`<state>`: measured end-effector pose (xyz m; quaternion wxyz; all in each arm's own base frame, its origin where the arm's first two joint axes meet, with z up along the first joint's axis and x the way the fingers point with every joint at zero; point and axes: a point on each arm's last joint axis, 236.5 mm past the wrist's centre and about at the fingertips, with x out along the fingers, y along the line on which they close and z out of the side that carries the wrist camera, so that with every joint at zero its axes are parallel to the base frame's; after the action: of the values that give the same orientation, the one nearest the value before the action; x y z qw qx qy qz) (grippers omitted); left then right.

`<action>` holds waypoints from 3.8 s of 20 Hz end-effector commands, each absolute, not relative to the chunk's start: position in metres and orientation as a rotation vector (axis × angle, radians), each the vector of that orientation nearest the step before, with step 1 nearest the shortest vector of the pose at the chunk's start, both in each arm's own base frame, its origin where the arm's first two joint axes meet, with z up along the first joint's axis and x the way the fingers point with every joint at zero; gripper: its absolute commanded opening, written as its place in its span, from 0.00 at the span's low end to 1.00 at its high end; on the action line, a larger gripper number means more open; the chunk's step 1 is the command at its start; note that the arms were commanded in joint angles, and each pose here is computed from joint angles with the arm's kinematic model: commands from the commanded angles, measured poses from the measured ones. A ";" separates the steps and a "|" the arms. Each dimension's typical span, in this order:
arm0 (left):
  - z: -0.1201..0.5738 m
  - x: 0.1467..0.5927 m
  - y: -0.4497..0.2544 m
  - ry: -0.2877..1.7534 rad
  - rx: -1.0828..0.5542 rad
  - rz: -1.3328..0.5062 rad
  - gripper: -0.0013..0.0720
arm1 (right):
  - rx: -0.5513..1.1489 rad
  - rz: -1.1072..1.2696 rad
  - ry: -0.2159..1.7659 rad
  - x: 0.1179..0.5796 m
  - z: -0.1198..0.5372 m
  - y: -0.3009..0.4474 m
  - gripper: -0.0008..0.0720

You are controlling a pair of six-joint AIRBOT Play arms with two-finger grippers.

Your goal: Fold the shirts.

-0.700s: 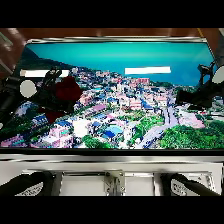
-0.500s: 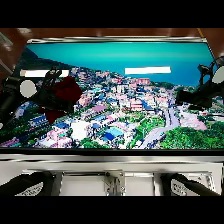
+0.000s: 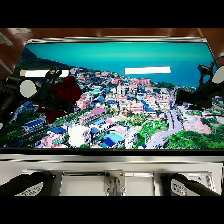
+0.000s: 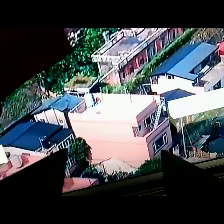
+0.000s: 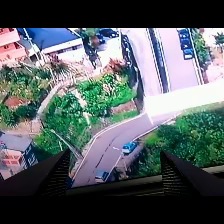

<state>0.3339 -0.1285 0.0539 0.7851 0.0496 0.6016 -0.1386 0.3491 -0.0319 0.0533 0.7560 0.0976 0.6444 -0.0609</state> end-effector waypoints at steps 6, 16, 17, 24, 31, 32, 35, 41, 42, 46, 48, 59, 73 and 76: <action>0.062 0.365 -0.140 1.167 0.066 -0.304 1.00 | 0.244 -0.149 1.390 0.352 0.054 -0.030 0.95; 0.020 0.442 -0.093 1.137 -0.101 -0.111 1.00 | 0.179 -0.153 1.361 0.362 0.050 -0.042 0.95; 0.013 0.454 -0.070 1.163 -0.146 -0.060 1.00 | 0.173 -0.139 1.374 0.362 0.047 -0.040 0.95; -0.054 0.496 0.003 1.283 -0.430 0.092 1.00 | 0.189 -0.064 1.426 0.374 0.018 -0.027 0.95; -0.106 0.491 -0.003 1.380 -0.471 0.129 0.23 | 0.212 -0.042 1.408 0.385 0.010 -0.021 0.95; -0.104 0.491 -0.005 1.383 -0.476 0.126 0.08 | 0.217 -0.032 1.408 0.385 0.010 -0.019 0.95; -0.072 0.498 -0.019 1.368 -0.473 0.040 0.07 | 0.206 -0.014 1.406 0.385 0.010 -0.018 0.95; 0.157 0.493 -0.125 0.922 -0.181 -0.314 0.07 | 0.160 0.061 1.385 0.376 0.032 -0.010 0.95; 0.193 0.473 -0.149 0.856 -0.154 -0.373 0.07 | 0.149 0.067 1.356 0.373 0.046 -0.010 0.95; 0.281 0.382 -0.239 0.707 -0.117 -0.607 0.07 | 0.102 0.072 1.155 0.354 0.124 -0.007 0.95; 0.281 0.350 -0.284 0.732 -0.113 -0.708 0.07 | 0.080 0.069 1.087 0.333 0.155 -0.006 0.95; 0.024 0.279 -0.422 1.278 -0.006 -0.767 0.73 | 0.138 0.076 1.279 0.275 0.094 0.005 0.95; -0.056 0.213 -0.236 1.681 -0.418 -0.454 0.87 | 0.583 0.311 1.566 0.296 -0.039 0.023 0.95; -0.086 0.201 -0.254 1.661 -0.598 -0.434 0.94 | 0.588 0.346 1.627 0.293 -0.061 0.028 0.95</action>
<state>0.2150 -0.2440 -0.0599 0.6257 -0.1655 0.7330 -0.2092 0.2923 0.0206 -0.0437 0.6596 0.2343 0.7027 0.1275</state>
